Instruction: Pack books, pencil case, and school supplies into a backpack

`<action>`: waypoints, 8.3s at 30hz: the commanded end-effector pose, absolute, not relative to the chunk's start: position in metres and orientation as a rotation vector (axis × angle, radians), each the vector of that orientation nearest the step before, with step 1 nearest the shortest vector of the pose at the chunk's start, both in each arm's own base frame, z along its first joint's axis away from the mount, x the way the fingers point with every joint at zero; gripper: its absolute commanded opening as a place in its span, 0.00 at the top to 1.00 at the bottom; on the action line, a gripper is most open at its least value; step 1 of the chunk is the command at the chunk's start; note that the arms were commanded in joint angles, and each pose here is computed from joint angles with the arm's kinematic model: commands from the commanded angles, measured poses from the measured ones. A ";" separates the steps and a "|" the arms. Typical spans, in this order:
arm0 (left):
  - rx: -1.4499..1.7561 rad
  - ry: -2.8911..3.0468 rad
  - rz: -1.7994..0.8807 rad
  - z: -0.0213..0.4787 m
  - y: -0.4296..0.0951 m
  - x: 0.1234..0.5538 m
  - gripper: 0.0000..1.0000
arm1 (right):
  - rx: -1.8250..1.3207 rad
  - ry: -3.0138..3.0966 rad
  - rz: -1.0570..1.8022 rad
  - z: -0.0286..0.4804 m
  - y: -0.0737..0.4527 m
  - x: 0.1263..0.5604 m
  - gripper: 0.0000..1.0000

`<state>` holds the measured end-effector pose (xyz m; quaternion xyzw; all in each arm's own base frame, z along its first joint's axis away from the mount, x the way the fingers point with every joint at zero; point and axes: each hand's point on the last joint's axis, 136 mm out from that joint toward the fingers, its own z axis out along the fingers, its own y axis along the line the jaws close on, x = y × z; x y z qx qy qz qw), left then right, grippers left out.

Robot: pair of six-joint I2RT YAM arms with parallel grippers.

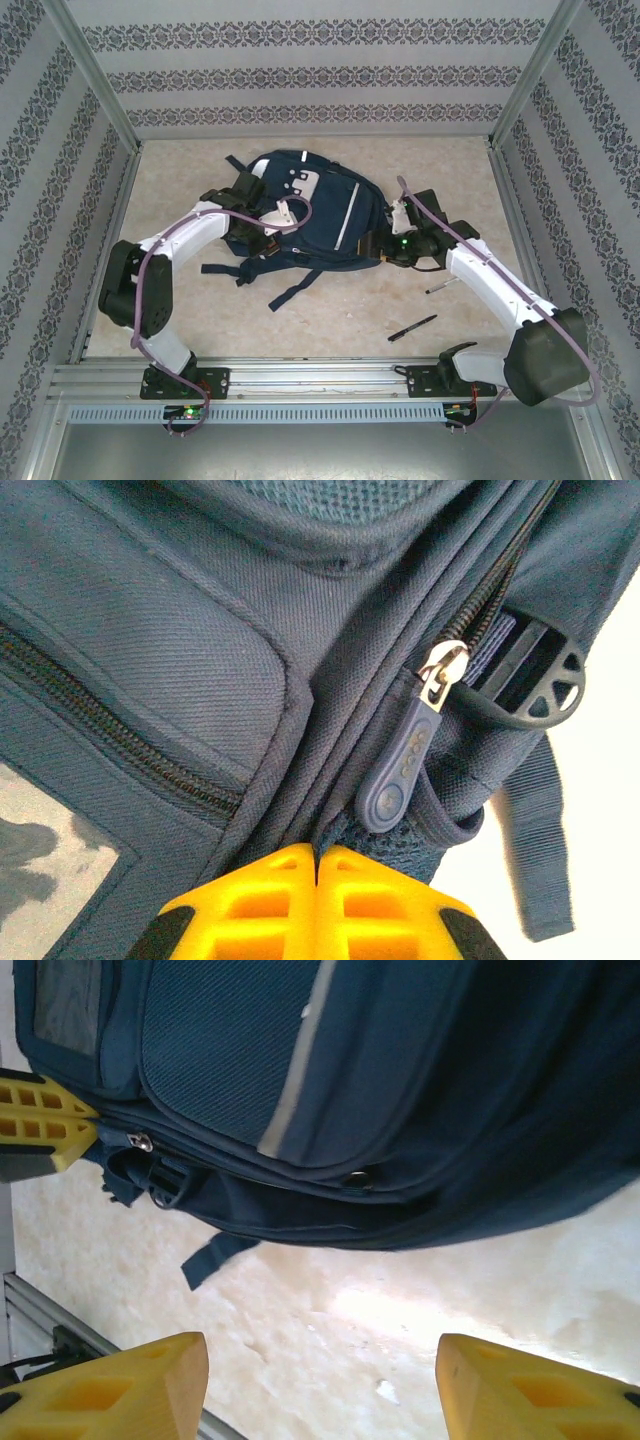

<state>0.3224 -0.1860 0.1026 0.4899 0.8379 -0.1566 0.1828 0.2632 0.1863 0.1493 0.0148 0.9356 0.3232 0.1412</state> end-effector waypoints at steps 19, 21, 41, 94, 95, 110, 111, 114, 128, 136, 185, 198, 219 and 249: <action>1.139 2.325 -0.952 0.148 -0.230 0.270 0.51 | 0.656 2.597 0.648 0.134 0.260 0.281 0.46; 1.277 2.325 -0.723 0.139 -0.209 0.274 0.49 | 0.607 2.615 0.596 0.129 0.255 0.285 0.46; 1.639 2.391 -0.237 0.054 -0.176 0.315 0.60 | 0.531 2.692 0.779 0.122 0.232 0.289 0.46; 1.424 2.177 -0.744 0.141 -0.227 0.278 1.00 | 0.155 2.671 -0.138 0.096 0.224 0.280 0.77; 1.425 2.175 -0.746 0.140 -0.227 0.277 1.00 | 0.158 2.682 -0.134 0.093 0.224 0.278 0.77; 1.450 2.155 -0.740 0.144 -0.225 0.277 1.00 | 0.116 2.761 0.044 0.076 0.240 0.277 0.72; 1.452 2.147 -0.744 0.145 -0.226 0.277 1.00 | 0.118 2.748 0.058 0.076 0.242 0.280 0.72; 1.456 2.150 -0.744 0.146 -0.226 0.276 1.00 | 0.137 2.724 0.134 0.078 0.252 0.286 0.78; 1.477 2.153 -0.741 0.144 -0.223 0.272 1.00 | -0.030 2.615 0.710 0.101 0.279 0.273 0.66; 1.494 2.157 -0.732 0.146 -0.220 0.270 1.00 | -0.060 2.458 0.829 0.107 0.269 0.284 0.72; 1.244 2.047 -0.661 0.170 -0.181 0.306 1.00 | 0.089 2.665 0.997 0.119 0.278 0.271 0.53; 1.231 2.078 -0.757 0.161 -0.187 0.300 1.00 | -0.049 2.670 0.987 0.092 0.301 0.288 0.67; 1.224 2.194 -0.421 0.145 -0.133 0.345 1.00 | -0.080 2.924 0.376 0.073 0.166 0.266 1.00; -0.732 2.619 -0.826 0.146 -0.098 0.309 0.00 | -0.727 2.533 1.058 0.149 0.387 0.237 1.00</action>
